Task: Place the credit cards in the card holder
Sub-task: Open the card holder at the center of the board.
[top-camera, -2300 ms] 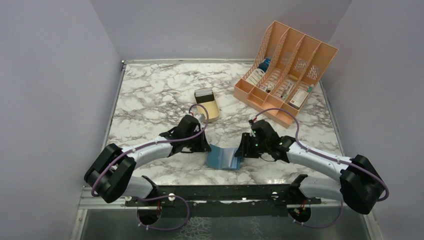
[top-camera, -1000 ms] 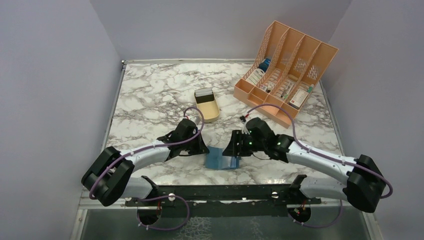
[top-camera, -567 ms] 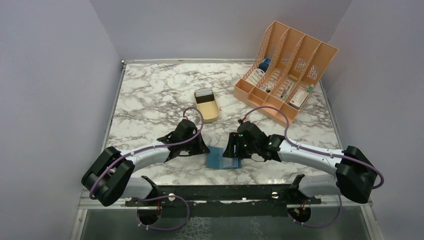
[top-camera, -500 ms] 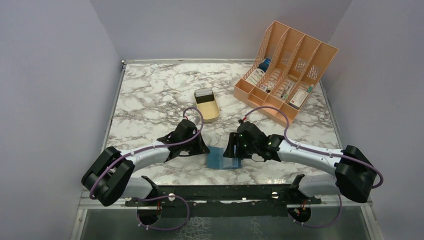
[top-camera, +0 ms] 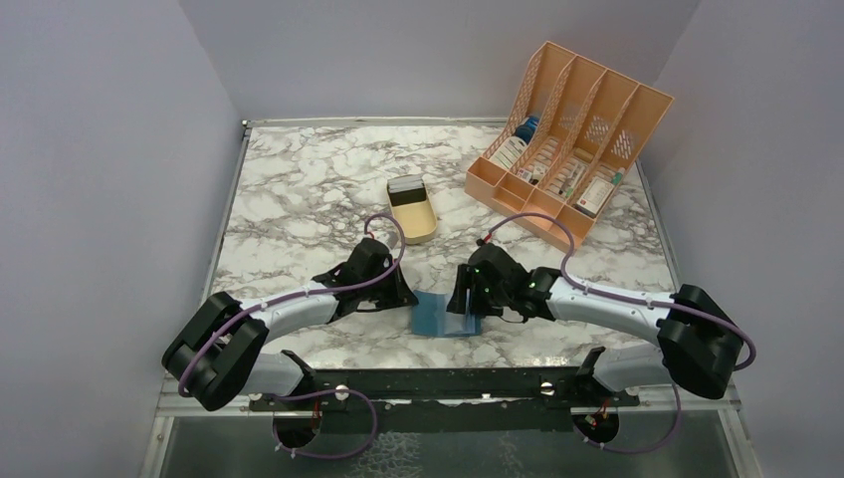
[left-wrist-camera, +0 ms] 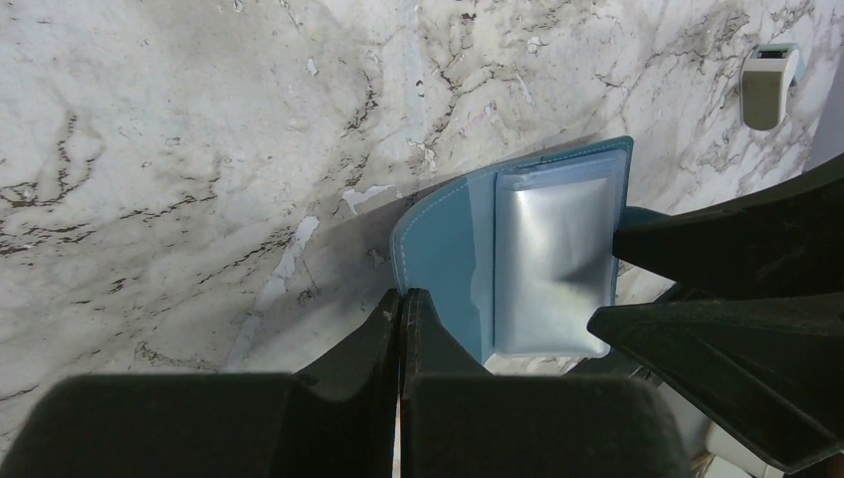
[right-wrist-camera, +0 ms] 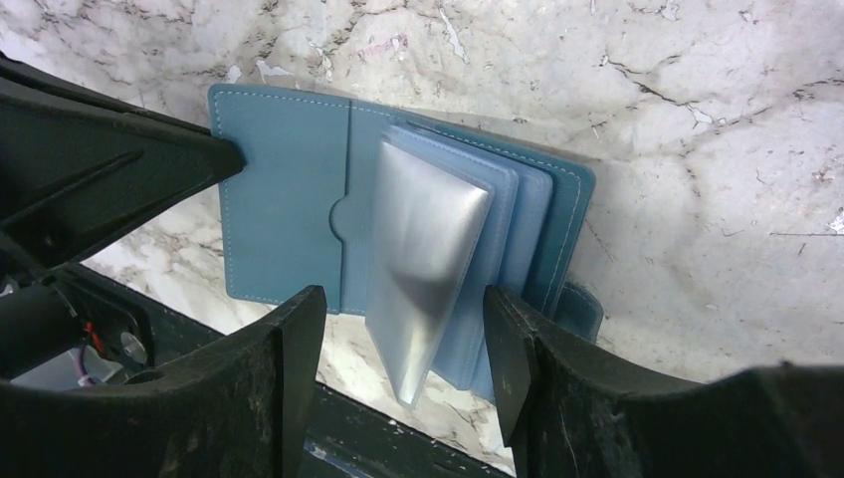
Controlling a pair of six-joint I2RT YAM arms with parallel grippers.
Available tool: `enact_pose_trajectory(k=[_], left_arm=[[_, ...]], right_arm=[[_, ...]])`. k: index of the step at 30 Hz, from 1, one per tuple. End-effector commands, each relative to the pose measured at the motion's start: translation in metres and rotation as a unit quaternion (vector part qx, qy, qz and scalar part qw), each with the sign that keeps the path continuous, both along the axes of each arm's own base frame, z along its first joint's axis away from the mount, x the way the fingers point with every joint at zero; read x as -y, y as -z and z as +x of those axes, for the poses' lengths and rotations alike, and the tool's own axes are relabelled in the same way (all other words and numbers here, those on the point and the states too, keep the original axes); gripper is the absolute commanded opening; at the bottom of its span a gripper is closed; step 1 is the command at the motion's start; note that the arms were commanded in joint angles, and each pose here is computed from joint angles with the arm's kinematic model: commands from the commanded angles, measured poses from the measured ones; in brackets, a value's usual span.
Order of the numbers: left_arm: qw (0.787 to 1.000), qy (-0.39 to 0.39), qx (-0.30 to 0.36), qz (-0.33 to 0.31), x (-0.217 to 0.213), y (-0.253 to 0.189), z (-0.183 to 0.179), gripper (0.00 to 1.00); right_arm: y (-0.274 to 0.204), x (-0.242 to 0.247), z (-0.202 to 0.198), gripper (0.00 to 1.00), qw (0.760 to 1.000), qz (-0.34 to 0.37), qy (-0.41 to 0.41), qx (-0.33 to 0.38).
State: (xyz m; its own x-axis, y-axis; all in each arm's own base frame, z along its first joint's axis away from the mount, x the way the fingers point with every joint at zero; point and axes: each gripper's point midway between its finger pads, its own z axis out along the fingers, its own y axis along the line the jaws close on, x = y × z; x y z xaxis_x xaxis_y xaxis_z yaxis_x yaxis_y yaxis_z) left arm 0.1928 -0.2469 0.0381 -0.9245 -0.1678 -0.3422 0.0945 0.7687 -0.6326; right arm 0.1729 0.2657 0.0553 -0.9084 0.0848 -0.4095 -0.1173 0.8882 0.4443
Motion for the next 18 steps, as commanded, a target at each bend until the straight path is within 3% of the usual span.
enact_pose_trajectory(k=[1,18], left_arm=[[1.0,0.007,-0.004,-0.007,0.001,0.002,-0.004,0.0],[1.0,0.007,-0.006,-0.01,0.002,0.001,-0.005,0.0]], right_arm=[[0.0,-0.004,0.008,0.6,1.0,0.003,0.012,0.01],[-0.003,-0.02,0.006,0.58,0.999,0.042,-0.013,0.012]])
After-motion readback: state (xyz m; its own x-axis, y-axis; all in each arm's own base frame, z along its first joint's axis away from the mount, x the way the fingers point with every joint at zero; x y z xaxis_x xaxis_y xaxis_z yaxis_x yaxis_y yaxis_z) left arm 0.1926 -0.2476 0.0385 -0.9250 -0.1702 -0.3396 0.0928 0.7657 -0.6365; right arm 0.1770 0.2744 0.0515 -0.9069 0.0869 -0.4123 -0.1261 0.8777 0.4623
